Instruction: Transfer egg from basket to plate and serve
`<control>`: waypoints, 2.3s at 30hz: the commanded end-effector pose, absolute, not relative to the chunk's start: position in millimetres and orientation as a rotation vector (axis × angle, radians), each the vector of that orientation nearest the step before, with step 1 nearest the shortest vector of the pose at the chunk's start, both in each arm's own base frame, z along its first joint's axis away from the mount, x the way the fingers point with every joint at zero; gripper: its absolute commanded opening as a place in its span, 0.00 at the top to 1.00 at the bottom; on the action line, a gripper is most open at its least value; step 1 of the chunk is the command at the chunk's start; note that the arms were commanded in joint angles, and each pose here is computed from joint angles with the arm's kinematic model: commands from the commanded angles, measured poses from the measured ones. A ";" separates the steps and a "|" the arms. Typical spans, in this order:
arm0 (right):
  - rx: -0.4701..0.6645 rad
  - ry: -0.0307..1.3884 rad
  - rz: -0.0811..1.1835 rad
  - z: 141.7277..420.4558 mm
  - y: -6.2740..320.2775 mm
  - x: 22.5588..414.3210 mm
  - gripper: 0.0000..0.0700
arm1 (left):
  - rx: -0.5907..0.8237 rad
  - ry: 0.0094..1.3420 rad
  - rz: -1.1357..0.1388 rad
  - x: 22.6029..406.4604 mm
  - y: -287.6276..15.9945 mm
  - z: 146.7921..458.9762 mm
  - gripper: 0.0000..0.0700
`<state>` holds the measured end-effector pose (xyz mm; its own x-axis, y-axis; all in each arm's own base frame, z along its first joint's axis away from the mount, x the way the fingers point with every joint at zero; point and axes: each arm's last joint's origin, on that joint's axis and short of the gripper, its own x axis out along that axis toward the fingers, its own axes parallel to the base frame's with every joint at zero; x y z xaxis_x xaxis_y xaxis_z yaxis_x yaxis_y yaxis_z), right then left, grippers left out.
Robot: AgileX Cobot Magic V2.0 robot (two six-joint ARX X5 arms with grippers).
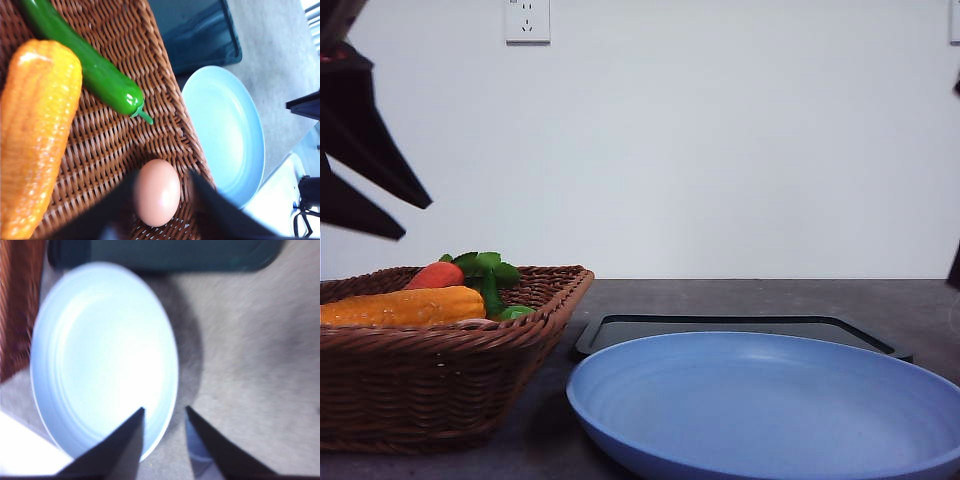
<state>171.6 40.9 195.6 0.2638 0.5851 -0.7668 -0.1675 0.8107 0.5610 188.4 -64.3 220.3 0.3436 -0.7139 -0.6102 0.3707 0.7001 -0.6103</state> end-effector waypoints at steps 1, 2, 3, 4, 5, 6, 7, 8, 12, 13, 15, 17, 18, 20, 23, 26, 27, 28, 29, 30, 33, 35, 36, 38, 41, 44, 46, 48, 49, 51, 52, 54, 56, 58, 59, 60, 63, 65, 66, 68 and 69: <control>0.382 1.226 0.547 188.5 45.5 175.0 0.72 | -0.385 0.978 -0.753 192.1 -67.6 221.9 0.56; 0.376 1.236 0.552 184.9 48.1 176.9 0.72 | -0.384 0.984 -0.755 192.3 -68.4 221.0 0.56; 0.370 1.247 0.554 181.0 50.6 179.3 0.72 | -0.383 0.988 -0.756 192.6 -69.0 220.3 0.56; 0.365 1.255 0.555 177.6 52.7 181.5 0.72 | -0.383 0.992 -0.757 192.8 -69.4 219.8 0.56; 0.362 1.260 0.556 174.9 54.4 183.6 0.72 | -0.383 0.994 -0.757 193.1 -69.6 219.4 0.56; 0.361 1.264 0.560 172.1 56.2 186.1 0.72 | -0.383 0.994 -0.757 193.1 -69.6 219.3 0.56; 0.362 1.268 0.562 169.3 58.0 188.6 0.72 | -0.382 0.994 -0.757 193.2 -69.6 219.3 0.56; 0.364 1.273 0.564 166.5 59.8 190.9 0.72 | -0.382 0.993 -0.757 193.3 -69.6 219.3 0.56; 0.357 1.304 0.575 156.3 66.2 196.3 0.74 | -0.380 0.991 -0.755 193.4 -69.6 219.3 0.56; 0.355 1.314 0.577 154.0 67.5 197.0 0.75 | -0.380 0.991 -0.755 193.4 -69.6 219.3 0.56; 0.352 1.332 0.577 150.1 69.3 197.9 0.78 | -0.380 0.989 -0.755 193.6 -69.6 219.5 0.56; 0.351 1.342 0.576 147.7 70.1 198.6 0.81 | -0.379 0.986 -0.756 193.7 -69.7 219.6 0.56; 0.350 1.341 0.575 147.5 70.2 198.9 0.85 | -0.379 0.986 -0.756 193.7 -69.7 219.6 0.56; 0.350 1.332 0.574 147.7 70.4 199.8 0.94 | -0.379 0.986 -0.756 193.7 -69.7 219.6 0.56; 0.355 1.321 0.573 148.3 70.5 200.8 1.00 | -0.376 0.986 -0.760 193.5 -70.4 219.6 0.56; 0.367 1.320 0.561 149.4 68.4 200.7 1.00 | -0.370 0.978 -0.772 193.5 -72.7 220.3 0.55; 0.370 1.318 0.558 150.5 67.4 200.4 1.00 | -0.367 0.976 -0.778 193.3 -73.9 220.5 0.51; 0.373 1.315 0.555 151.8 66.3 199.8 1.00 | -0.365 0.975 -0.784 193.0 -75.2 220.7 0.47; 0.375 1.312 0.552 153.5 65.3 198.9 1.00 | -0.362 0.975 -0.790 192.6 -76.5 220.8 0.43; 0.376 1.307 0.550 155.7 64.3 197.6 1.00 | -0.358 0.978 -0.798 191.9 -78.1 220.7 0.39; 0.383 1.285 0.542 164.0 60.0 193.0 1.00 | -0.341 0.988 -0.822 189.2 -84.1 220.5 0.34; 0.391 1.264 0.533 170.7 55.7 189.3 1.00 | -0.319 0.997 -0.826 186.9 -88.9 219.9 0.34; 0.396 1.251 0.527 174.4 53.2 187.1 1.00 | -0.301 1.000 -0.823 185.5 -91.8 219.5 0.34; 0.404 1.227 0.516 180.9 48.9 183.0 1.00 | -0.266 1.004 -0.814 182.9 -97.4 218.9 0.34; 0.413 1.187 0.502 190.0 42.6 176.6 1.00 | -0.201 0.999 -0.801 178.6 -106.6 218.4 0.34; 0.421 1.148 0.489 197.6 37.5 171.2 1.00 | -0.124 0.998 -0.780 175.2 -114.6 216.3 0.34; 0.425 1.128 0.482 201.6 34.9 167.9 1.00 | -0.070 1.008 -0.766 174.4 -118.9 214.0 0.34; 0.427 1.110 0.478 204.8 33.1 165.3 1.00 | -0.034 1.020 -0.756 175.5 -122.1 211.6 0.34; 0.428 1.101 0.477 206.2 32.3 164.1 1.00 | -0.022 1.028 -0.754 176.5 -123.7 210.2 0.34; 0.428 1.086 0.475 208.5 31.2 162.4 1.00 | -0.006 1.048 -0.759 179.5 -126.6 207.1 0.34; 0.428 1.080 0.475 209.4 30.9 161.7 1.00 | 0.000 1.058 -0.759 181.4 -128.0 205.4 0.34; 0.428 1.073 0.474 210.8 30.4 160.1 1.00 | 0.015 1.074 -0.762 185.4 -130.6 201.9 0.34; 0.428 1.071 0.475 211.7 30.2 158.6 1.00 | 0.029 1.092 -0.764 189.3 -133.1 197.7 0.34; 0.427 1.072 0.474 212.1 30.1 157.5 1.00 | 0.033 1.118 -0.759 192.5 -135.2 192.9 0.34; 0.428 1.074 0.474 212.2 30.1 157.3 1.00 | 0.036 1.128 -0.757 193.7 -135.9 190.6 0.34; 0.428 1.075 0.474 212.1 30.0 157.1 1.00 | 0.045 1.137 -0.759 194.6 -136.5 188.0 0.34; 0.428 1.078 0.474 212.0 30.0 156.8 1.00 | 0.061 1.162 -0.761 196.7 -137.9 181.5 0.35; 0.428 1.078 0.474 212.0 30.0 156.8 1.00 | 0.065 1.172 -0.760 197.5 -138.4 178.8 0.35; 0.428 1.078 0.474 212.0 30.0 156.8 1.00 | 0.067 1.175 -0.760 197.9 -138.6 178.0 0.36; 0.428 1.078 0.474 212.0 30.0 156.8 1.00 | 0.069 1.178 -0.760 198.0 -138.7 177.3 0.40; 0.428 1.078 0.474 212.0 30.0 156.8 1.00 | 0.069 1.179 -0.760 198.0 -138.7 177.3 0.44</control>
